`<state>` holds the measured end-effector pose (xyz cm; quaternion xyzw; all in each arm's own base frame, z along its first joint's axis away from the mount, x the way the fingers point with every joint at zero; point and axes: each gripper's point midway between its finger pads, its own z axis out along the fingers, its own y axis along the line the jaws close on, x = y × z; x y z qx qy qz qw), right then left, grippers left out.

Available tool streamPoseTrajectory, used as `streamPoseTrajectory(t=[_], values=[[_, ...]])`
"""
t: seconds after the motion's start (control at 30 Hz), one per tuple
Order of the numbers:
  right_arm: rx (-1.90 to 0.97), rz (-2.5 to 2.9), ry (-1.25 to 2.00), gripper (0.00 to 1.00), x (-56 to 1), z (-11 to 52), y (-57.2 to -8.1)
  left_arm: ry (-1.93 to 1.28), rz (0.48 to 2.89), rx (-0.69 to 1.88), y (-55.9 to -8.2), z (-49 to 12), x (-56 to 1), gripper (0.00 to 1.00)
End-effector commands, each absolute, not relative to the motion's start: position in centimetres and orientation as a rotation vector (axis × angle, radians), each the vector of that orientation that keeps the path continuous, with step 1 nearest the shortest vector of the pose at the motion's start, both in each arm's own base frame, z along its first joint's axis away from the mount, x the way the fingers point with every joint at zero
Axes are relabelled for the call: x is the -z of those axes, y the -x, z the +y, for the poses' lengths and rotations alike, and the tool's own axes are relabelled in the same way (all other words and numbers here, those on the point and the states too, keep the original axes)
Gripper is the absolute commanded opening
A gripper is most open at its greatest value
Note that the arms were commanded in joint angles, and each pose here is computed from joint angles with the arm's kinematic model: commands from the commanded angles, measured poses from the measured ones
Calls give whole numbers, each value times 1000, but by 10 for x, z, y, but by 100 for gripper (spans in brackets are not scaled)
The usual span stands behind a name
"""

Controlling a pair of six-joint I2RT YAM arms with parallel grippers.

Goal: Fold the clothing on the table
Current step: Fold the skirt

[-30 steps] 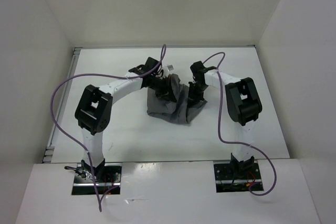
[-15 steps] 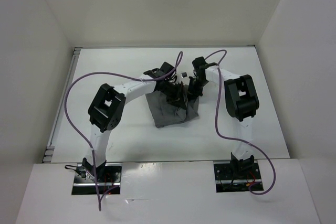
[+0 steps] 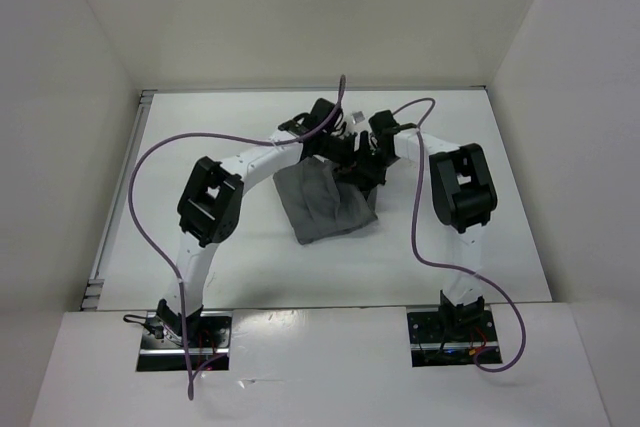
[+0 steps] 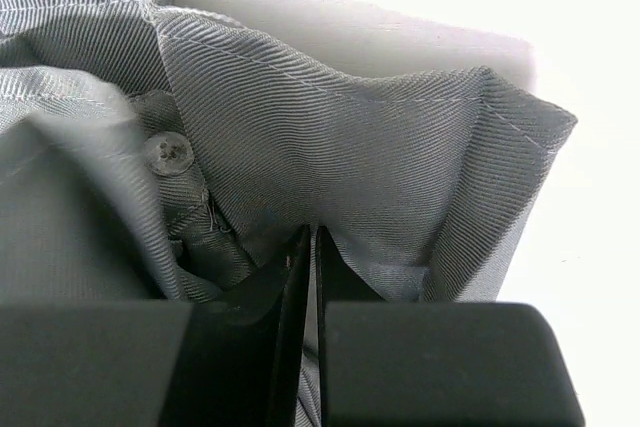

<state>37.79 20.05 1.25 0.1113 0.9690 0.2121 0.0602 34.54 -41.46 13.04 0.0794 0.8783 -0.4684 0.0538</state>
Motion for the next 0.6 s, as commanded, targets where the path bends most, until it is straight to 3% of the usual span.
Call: streamPoseTrajectory(t=[0.0,0.2,0.37,0.47,0.57], values=[[-537,2910,-378,10,-8,178,-380,-337,2361,1624,-359,-435,-251,72],[-301,2784,-513,11,-51,116,-395,-232,2254,1400,-376,-358,-297,72],[-184,2604,-500,18,-130,92,-401,-57,2387,1046,-366,-274,-225,68],[-319,2601,-380,21,-160,122,-392,-14,2496,986,-348,-258,-177,55],[-464,2604,-254,23,-177,159,-378,7,2545,1025,-338,-260,-154,33]])
